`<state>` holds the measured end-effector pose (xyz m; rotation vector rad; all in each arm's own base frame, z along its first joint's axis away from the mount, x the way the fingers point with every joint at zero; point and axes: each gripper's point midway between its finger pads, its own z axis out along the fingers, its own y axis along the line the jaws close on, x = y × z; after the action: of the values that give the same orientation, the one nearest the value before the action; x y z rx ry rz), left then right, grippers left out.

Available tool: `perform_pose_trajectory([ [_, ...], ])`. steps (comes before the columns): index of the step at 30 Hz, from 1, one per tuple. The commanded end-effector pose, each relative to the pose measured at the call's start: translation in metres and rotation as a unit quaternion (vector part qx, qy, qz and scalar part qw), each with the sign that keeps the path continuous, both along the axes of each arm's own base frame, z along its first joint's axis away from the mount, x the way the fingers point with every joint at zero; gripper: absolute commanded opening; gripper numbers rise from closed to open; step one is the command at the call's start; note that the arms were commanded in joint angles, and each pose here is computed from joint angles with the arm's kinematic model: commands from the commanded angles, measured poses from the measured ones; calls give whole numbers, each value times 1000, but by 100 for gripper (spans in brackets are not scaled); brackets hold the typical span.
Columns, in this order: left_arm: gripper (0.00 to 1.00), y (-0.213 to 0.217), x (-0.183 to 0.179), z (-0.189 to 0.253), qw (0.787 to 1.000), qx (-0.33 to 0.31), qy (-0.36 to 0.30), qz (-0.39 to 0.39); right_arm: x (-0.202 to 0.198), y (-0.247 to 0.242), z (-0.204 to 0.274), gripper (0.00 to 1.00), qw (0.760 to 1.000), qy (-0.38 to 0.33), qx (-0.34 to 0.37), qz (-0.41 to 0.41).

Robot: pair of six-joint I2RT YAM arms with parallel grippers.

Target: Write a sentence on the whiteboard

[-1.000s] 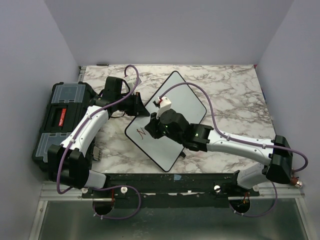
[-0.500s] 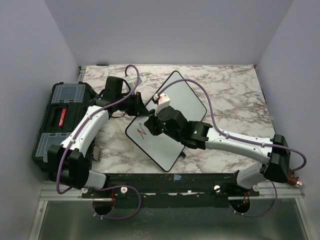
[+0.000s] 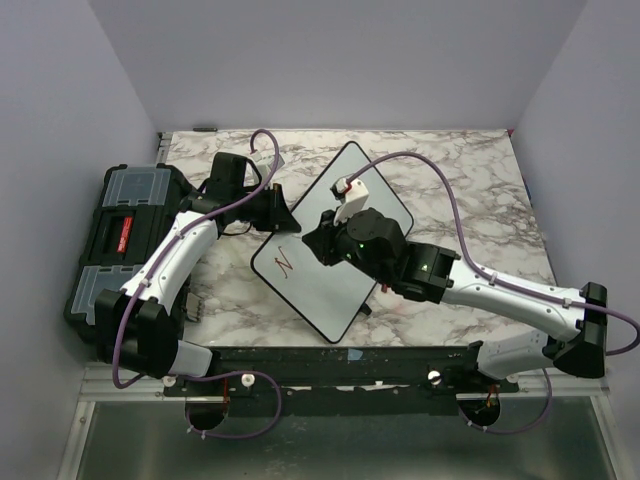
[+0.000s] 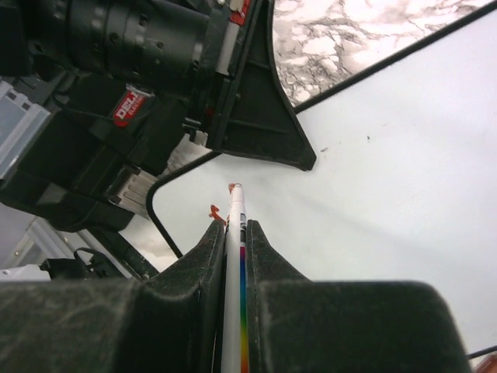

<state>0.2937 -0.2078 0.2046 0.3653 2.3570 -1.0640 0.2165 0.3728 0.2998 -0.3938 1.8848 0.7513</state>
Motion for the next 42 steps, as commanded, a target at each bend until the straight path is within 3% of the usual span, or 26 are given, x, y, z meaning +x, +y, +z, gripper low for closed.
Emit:
perform_pose_trajectory([
  [1,0,19,15,-20,994,90,-57,10,-1,-13,-7,1,1000,-3,1,-17],
  [14,0,18,15,-20,994,91,-58,9,-5,-44,-35,1,999,4,-25,-42],
  [42,0,17,14,-23,994,96,-55,6,-8,14,-54,1,999,25,-26,33],
])
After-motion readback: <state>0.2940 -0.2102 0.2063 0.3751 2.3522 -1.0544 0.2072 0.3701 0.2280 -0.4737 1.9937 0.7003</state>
